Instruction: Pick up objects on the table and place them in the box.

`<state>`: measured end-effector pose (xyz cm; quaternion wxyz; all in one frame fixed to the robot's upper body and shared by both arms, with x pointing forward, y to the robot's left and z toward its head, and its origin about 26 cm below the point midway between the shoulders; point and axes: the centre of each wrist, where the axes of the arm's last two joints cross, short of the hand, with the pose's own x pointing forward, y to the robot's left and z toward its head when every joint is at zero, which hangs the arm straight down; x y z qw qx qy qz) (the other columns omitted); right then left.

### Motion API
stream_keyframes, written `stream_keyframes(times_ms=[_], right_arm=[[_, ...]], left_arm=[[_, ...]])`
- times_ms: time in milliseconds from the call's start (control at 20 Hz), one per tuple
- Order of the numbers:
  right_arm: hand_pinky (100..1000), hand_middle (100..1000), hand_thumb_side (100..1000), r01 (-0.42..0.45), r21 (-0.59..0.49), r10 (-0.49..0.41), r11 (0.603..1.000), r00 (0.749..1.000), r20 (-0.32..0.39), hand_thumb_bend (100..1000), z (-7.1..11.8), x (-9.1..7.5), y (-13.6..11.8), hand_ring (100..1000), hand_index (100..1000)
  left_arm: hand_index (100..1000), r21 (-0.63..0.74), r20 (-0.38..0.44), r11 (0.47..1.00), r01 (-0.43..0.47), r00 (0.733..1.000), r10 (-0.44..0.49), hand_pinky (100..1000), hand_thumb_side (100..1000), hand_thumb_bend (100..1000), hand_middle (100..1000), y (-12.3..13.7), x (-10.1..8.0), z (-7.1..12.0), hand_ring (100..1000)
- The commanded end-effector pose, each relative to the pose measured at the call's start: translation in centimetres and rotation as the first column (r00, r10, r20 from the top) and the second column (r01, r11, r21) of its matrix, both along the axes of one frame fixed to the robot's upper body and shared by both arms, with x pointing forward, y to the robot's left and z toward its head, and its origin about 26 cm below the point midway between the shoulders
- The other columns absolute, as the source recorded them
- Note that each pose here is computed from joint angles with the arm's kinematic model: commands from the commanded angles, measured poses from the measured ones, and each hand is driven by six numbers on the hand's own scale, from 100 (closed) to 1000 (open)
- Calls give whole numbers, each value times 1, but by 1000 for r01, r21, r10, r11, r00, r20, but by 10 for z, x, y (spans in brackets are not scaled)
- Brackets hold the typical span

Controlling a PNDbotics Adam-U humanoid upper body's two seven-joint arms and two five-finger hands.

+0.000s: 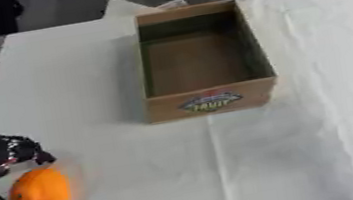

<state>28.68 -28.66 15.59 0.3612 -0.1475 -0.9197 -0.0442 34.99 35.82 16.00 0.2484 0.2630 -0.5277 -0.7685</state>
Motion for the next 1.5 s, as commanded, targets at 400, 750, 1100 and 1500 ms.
stream_keyframes(times_ms=[400,750,1100,1500], right_arm=[[890,514,848,-7,-6,7,1000,999,32,100,9,-1,0,962,741],[890,513,848,-6,-5,7,1000,1000,30,100,8,-2,0,962,741],[891,512,848,-7,-6,7,1000,1000,28,100,8,-2,1,963,741],[891,511,850,-5,-6,5,1000,1000,27,100,8,-2,0,963,742]], left_arm=[[724,298,-206,924,238,962,-182,512,752,546,506,3,-1,3,653],[690,266,-118,929,259,965,-235,475,754,448,477,-4,-7,21,610],[735,247,-51,930,273,962,-269,460,757,171,516,-7,-13,35,611],[700,214,-14,939,269,962,-272,416,581,100,491,2,-19,46,579]])
